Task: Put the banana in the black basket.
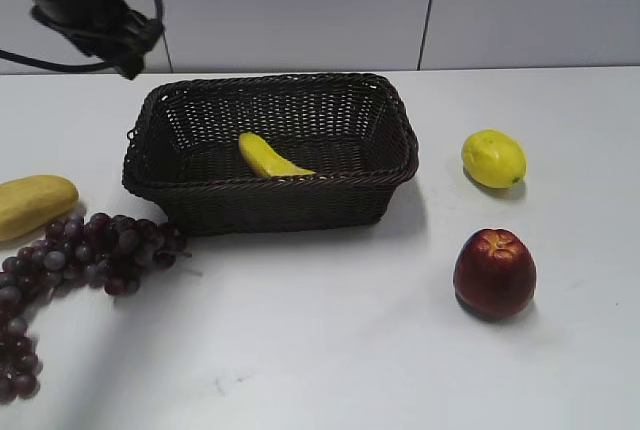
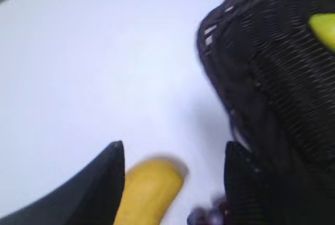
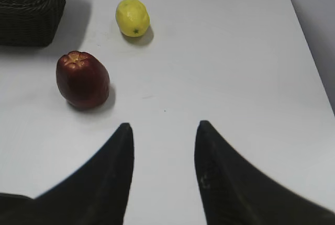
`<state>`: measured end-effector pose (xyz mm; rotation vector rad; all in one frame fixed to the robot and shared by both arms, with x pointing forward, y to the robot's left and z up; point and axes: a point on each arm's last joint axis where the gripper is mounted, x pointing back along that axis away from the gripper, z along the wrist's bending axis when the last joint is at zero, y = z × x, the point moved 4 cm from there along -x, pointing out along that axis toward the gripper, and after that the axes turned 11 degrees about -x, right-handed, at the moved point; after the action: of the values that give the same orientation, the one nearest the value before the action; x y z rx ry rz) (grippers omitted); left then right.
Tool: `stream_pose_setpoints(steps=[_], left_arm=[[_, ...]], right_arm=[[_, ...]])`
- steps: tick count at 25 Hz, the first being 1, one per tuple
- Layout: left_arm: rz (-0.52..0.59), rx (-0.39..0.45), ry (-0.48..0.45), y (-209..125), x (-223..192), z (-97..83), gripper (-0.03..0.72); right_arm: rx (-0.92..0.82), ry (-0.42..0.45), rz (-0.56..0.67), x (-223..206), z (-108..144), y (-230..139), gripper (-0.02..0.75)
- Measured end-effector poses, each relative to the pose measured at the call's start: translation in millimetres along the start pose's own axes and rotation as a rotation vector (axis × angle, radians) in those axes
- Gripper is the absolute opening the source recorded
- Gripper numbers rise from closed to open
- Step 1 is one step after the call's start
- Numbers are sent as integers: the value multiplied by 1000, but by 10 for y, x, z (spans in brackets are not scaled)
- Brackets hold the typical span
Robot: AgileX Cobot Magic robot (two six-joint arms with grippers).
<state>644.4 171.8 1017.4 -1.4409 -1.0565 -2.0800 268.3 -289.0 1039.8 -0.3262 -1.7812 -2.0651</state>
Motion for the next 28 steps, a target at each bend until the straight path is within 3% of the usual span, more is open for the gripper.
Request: stream_pose_setpoints(steps=[3,6,13,20,28], left_arm=[[92,214,3,-281,28,316,583],[163,357,-24,-525,47,532,583],[187,494,-69,-774,111,751,577],[168,497,-99,-1050,465,492,567],[-27,478,-1,-1569,1059,23,563]], right_arm=[[0,0,0,0,0,0,301],[0,0,0,0,0,0,301],[-1,0,0,0,0,0,301],[-1,0,0,0,0,0,301],[-1,0,0,0,0,0,301]])
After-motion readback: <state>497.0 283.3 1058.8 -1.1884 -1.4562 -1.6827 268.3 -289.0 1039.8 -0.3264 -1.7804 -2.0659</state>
